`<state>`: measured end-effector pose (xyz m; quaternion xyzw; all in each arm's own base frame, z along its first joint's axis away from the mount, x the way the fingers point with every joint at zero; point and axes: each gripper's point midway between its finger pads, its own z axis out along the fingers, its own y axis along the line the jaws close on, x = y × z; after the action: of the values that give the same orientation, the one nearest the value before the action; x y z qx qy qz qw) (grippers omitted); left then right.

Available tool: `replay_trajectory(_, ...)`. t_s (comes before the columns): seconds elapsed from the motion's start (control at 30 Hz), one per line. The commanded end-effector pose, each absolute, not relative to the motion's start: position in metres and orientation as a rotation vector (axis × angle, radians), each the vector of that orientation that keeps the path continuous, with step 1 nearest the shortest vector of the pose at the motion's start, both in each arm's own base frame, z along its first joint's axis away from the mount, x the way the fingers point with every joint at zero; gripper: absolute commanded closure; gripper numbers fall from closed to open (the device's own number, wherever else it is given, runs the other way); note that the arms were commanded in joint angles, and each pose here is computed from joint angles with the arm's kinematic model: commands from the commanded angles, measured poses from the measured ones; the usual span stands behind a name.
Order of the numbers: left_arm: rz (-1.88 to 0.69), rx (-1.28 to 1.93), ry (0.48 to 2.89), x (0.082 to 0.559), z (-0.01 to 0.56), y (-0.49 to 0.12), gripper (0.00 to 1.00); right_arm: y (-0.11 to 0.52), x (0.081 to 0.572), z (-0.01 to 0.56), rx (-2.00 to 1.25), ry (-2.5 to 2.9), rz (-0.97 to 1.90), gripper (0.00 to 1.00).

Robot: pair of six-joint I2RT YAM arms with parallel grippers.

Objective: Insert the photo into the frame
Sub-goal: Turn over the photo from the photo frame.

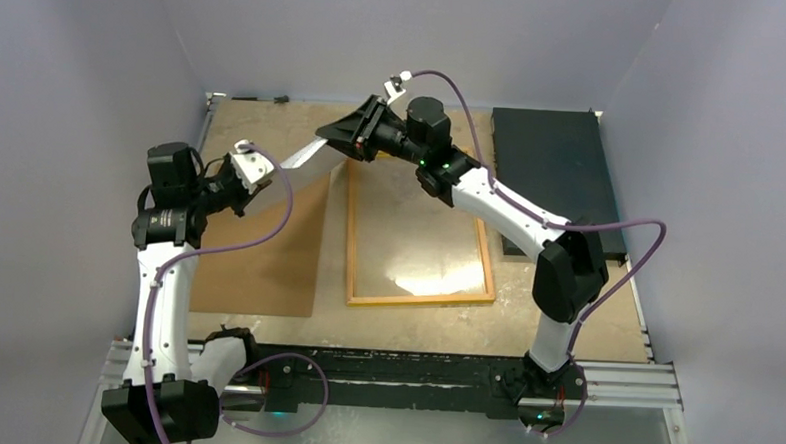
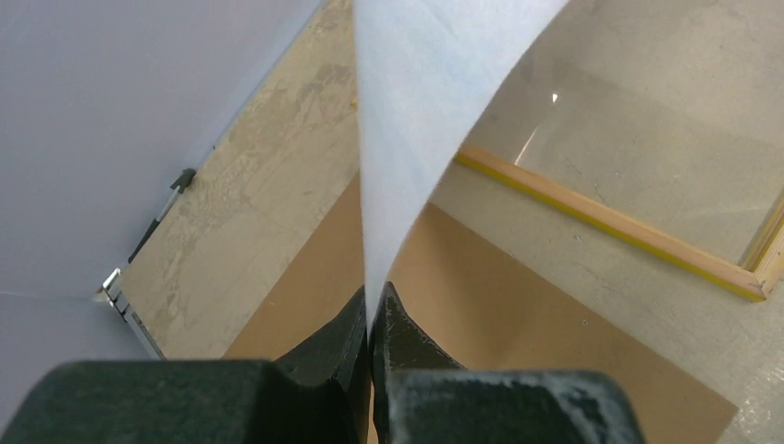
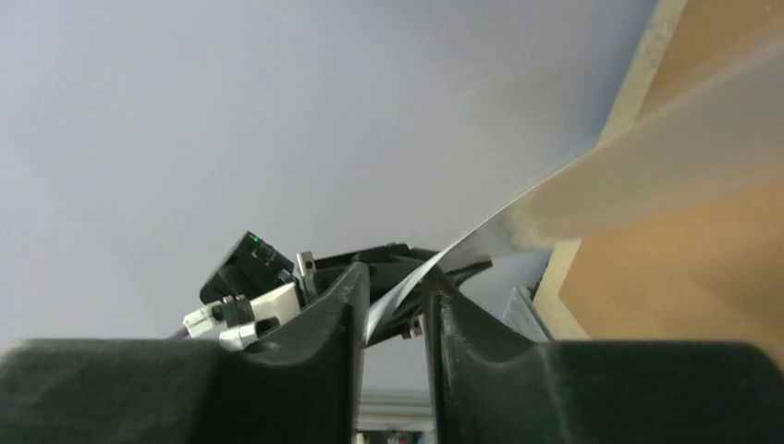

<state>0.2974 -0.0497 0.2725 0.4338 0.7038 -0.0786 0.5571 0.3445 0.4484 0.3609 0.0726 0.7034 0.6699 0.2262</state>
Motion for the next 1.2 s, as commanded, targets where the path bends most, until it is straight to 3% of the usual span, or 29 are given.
replay_trajectory(0.0,-0.162,1.050,1.549,0.298,0.306,-0.057,1.00,0.440,0.327,0.393,-0.060,1.898,1.830,0.55)
replay_trajectory(0.17,-0.128,1.094,1.528,0.294,0.314,-0.057,1.00,0.411,0.323,0.417,-0.632,1.764,1.685,0.05)
replay_trajectory(0.2,-0.127,1.096,1.524,0.294,0.316,-0.057,1.00,0.403,0.319,0.423,-0.762,1.713,1.629,0.02)
replay_trajectory(0.47,-0.150,1.119,1.503,0.291,0.327,-0.061,1.00,0.339,0.333,0.376,-1.099,1.497,0.848,0.01)
replay_trajectory(0.63,-0.146,1.199,1.508,0.281,0.321,-0.062,1.00,0.325,0.308,0.346,-1.160,1.213,0.742,0.01)
replay_trajectory(0.87,-0.154,1.283,1.490,0.263,0.328,-0.067,1.00,0.355,0.326,0.331,-1.343,1.020,0.719,0.02)
replay_trajectory(1.17,-0.117,1.298,1.439,0.255,0.348,-0.070,1.00,0.403,0.359,0.293,-1.327,0.956,0.744,0.13)
